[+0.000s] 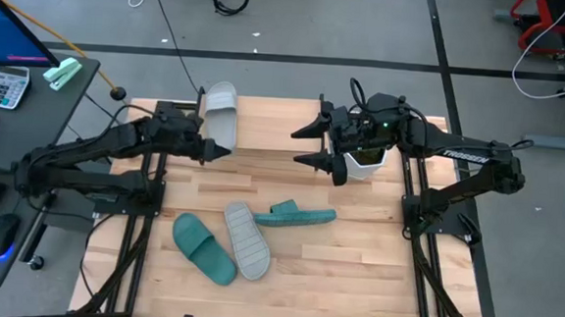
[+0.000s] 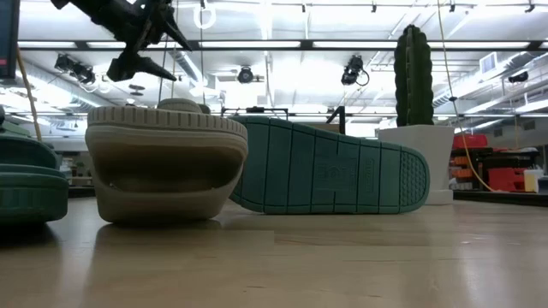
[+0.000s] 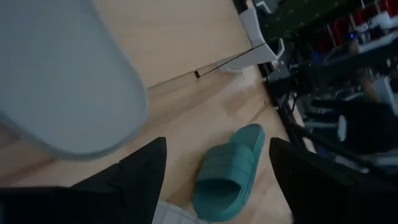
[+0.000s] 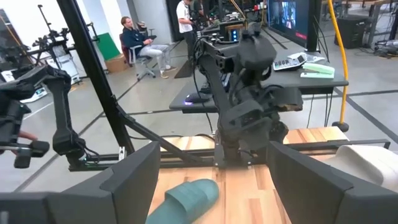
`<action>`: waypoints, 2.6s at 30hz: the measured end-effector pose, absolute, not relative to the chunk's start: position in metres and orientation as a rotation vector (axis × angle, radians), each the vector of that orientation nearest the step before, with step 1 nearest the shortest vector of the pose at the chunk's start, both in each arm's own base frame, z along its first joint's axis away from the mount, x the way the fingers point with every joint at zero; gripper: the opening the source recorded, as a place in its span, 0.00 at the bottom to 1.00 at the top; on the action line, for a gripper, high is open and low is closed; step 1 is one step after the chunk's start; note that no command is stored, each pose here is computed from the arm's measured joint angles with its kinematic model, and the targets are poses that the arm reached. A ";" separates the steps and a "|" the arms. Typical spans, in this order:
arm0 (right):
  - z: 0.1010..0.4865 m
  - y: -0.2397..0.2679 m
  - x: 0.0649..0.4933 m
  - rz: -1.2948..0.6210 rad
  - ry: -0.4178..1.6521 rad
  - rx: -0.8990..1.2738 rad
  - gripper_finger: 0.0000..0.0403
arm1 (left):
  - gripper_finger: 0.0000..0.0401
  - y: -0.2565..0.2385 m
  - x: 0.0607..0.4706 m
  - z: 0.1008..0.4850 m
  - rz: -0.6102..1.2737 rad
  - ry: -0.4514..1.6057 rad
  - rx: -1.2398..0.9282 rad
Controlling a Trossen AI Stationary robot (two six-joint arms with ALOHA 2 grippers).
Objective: Pick and place slides into the shelf
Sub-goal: Put the right gray slipper on the shelf
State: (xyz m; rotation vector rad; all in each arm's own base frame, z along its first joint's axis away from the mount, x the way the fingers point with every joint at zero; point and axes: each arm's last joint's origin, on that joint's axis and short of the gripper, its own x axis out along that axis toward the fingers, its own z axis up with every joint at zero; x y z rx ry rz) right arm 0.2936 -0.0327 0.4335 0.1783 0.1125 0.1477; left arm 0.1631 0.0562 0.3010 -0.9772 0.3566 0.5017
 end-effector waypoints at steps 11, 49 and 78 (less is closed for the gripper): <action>0.433 -0.033 0.294 0.148 0.113 0.178 0.74 | 0.65 0.028 0.165 0.358 0.521 0.440 -0.479; 0.428 -0.032 0.293 0.154 0.155 0.074 0.75 | 0.49 -0.023 0.251 0.285 0.764 1.199 0.315; 0.422 -0.033 0.292 0.166 0.209 -0.001 0.75 | 0.51 -0.013 0.277 0.255 0.835 1.239 0.467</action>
